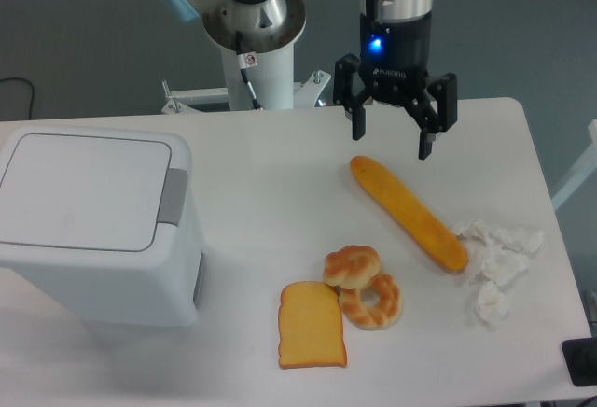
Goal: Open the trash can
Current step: 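Lower the open gripper from above the yellow bread loaf, then move the open gripper toward the white trash can's lid edge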
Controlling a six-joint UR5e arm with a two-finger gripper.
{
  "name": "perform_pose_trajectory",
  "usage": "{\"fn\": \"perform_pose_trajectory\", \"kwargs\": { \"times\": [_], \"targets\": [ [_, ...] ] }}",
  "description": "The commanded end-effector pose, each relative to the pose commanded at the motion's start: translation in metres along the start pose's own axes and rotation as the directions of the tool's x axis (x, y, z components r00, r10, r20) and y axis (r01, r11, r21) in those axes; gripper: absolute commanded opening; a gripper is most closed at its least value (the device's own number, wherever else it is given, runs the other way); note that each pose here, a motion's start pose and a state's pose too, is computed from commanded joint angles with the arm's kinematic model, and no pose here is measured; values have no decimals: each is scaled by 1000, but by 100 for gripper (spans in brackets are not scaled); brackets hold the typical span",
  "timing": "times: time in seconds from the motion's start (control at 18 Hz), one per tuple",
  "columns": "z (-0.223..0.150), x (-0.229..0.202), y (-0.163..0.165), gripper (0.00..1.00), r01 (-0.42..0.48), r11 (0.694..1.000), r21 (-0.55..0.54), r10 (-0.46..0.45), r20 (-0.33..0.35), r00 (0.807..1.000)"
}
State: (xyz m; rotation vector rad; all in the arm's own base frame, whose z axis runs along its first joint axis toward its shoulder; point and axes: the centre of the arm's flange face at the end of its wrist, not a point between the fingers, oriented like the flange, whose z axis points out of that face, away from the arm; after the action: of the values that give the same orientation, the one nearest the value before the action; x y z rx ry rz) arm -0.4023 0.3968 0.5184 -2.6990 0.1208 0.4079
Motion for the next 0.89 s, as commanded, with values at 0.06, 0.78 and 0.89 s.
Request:
{"fn": "perform_pose_trajectory", "kwargs": {
  "times": [0.06,0.78,0.89],
  "targets": [
    [0,0,0,100,36,999,3,-36,2,999],
    [11,24,-35,100,307,950,50,-303,-87,949],
    [9,23,-37,100,306,951,44,-302,-72,951]
  ]
}}
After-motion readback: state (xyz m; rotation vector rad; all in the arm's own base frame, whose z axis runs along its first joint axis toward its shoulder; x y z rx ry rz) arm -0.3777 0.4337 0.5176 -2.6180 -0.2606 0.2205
